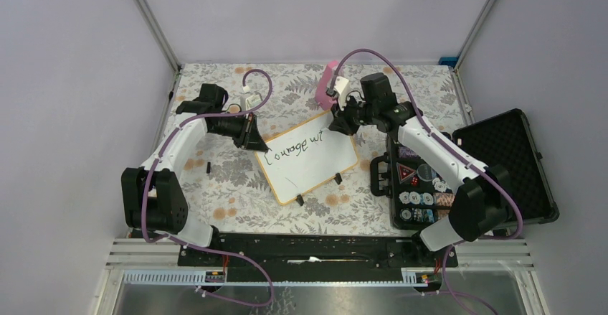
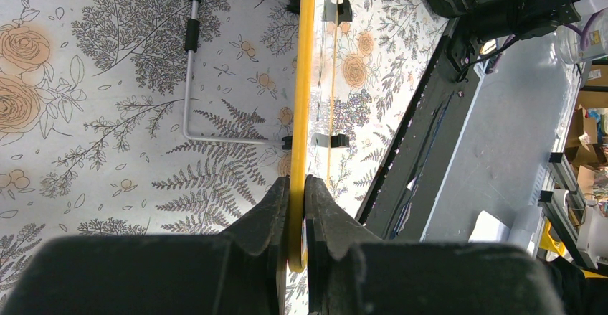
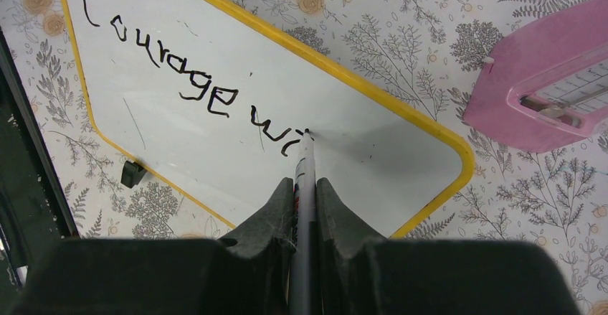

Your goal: Write a sentence on the whiteboard

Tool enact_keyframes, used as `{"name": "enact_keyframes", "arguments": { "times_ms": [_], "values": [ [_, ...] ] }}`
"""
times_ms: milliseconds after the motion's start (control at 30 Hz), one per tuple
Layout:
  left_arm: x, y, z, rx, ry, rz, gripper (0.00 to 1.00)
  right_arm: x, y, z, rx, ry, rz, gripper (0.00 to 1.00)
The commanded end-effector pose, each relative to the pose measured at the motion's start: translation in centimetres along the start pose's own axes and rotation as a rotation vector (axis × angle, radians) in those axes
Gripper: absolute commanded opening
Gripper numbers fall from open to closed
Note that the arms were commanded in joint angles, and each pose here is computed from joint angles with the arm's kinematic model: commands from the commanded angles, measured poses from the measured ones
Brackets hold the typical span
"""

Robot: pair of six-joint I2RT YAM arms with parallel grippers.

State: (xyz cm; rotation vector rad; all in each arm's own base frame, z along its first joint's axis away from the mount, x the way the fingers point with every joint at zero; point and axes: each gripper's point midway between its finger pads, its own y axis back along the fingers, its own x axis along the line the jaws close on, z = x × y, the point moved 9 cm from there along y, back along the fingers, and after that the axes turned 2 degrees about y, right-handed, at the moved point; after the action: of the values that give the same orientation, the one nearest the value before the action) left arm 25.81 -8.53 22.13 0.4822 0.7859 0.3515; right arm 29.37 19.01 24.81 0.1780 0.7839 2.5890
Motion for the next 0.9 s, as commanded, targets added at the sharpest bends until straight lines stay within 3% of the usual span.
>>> {"name": "enact_keyframes", "arguments": {
  "times_ms": [0,867],
  "values": [
    [0.8,0.2,0.2,0.0,-0.084,0.086,0.0,-0.9,0.1,1.7,-0.05,0.031,-0.043,0.0],
    [0.7,0.3,0.1,-0.001,-0.093,0.093,0.0,0.7,2.7,0.2,-0.052,-0.035,0.055,0.0]
  ]
}}
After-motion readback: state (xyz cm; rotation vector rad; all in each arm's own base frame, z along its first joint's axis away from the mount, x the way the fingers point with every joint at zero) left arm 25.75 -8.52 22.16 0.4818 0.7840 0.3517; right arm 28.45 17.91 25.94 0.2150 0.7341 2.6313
